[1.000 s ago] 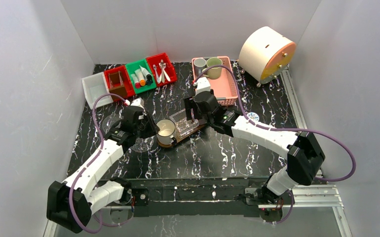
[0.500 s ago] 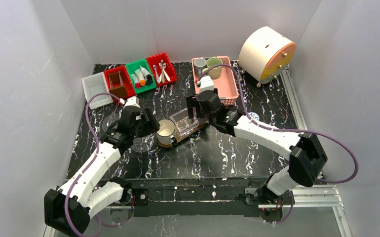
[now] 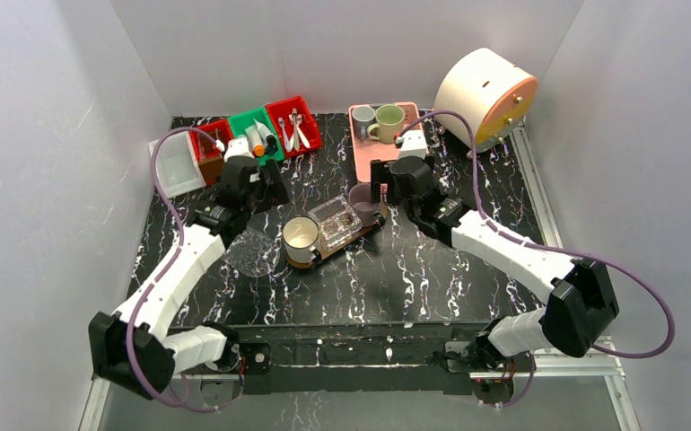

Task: Prepare toiletry sets of a toothbrush and toothpaste on the tray
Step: Pick up the toothbrush from the storage box.

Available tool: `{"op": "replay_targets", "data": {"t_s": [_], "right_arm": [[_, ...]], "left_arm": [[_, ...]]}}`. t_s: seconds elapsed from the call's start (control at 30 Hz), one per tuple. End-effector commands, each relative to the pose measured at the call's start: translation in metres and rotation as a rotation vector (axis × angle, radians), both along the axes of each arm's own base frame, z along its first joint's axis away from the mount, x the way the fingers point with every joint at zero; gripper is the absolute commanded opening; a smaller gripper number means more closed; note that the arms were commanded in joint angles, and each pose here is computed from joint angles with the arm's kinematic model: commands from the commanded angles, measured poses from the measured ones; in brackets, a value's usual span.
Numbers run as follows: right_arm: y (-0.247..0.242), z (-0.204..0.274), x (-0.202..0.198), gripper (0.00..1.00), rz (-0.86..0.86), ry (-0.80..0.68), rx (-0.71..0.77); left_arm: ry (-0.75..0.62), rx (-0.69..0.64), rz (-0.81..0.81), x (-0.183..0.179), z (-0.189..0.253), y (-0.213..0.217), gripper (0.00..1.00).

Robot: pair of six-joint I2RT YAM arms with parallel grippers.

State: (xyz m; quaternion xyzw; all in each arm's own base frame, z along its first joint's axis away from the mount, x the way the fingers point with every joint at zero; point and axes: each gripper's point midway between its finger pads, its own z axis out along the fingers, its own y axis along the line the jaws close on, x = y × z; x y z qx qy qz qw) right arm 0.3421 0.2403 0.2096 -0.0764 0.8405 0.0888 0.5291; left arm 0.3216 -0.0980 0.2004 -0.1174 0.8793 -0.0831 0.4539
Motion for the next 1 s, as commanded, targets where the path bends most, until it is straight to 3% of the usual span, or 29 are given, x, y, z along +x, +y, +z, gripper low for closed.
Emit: {"op": "replay_targets", "data": {"t_s": [0.0, 0.27, 0.5, 0.97], "right_arm": [[-0.017, 0.017, 0.004, 0.99, -0.084, -0.053, 0.034], [-0.027, 0.017, -0.001, 0.99, -0.107, -0.089, 0.061], [-0.036, 0.019, -0.005, 0.99, -0.121, -0.118, 0.063], [-0.038, 0.017, -0.004, 0.99, -0.13, -0.133, 0.067]], "left_arm": [[-0.056, 0.041, 0.056, 0.037, 0.022, 0.013, 0.86], [-0.03, -0.016, 0.167, 0.111, 0.016, 0.036, 0.87], [-0.004, -0.043, 0.164, 0.179, 0.001, 0.03, 0.81], [0.109, 0.135, 0.16, 0.255, -0.06, 0.037, 0.63]]}}
